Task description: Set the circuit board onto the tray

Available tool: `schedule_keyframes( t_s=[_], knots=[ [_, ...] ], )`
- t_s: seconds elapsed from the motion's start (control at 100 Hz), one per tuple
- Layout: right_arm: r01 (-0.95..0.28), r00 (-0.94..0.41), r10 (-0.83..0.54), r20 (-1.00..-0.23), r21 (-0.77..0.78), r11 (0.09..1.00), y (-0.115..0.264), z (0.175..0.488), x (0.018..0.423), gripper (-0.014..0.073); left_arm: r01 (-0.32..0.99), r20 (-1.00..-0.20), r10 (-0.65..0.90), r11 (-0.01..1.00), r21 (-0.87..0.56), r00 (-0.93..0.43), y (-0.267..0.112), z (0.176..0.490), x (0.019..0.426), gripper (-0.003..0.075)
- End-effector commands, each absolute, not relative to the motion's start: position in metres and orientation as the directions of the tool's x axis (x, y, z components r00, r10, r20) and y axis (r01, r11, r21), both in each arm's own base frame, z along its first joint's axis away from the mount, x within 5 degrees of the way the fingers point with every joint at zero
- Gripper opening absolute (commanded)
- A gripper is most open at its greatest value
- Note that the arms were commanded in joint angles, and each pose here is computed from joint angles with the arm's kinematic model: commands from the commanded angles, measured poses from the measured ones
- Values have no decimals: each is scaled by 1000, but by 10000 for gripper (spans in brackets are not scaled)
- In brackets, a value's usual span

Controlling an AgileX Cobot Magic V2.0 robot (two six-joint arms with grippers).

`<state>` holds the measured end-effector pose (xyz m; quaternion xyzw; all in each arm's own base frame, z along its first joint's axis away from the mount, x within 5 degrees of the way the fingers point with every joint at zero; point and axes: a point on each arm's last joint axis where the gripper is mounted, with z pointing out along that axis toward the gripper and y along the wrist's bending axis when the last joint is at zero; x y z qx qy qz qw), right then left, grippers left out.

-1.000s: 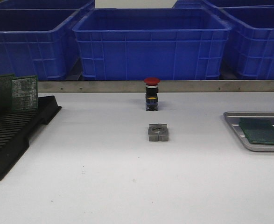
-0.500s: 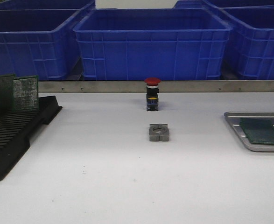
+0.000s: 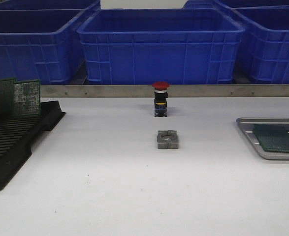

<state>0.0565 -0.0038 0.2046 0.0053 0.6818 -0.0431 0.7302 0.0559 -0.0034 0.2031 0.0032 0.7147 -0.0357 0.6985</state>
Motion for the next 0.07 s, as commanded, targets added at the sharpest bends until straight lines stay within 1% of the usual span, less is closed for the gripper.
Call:
schedule_keyframes(
  t_s=[0.0,0.06],
  knots=[
    [79,194,-73,-978,-58,995,-3,218,52,-113,61,-998,-58,997,-56,34,-3,195,56,-20],
    [79,194,-73,-978,-58,995,-3,218,52,-113,61,-998,-58,997,-56,34,-3,195,56,-20]
  ],
)
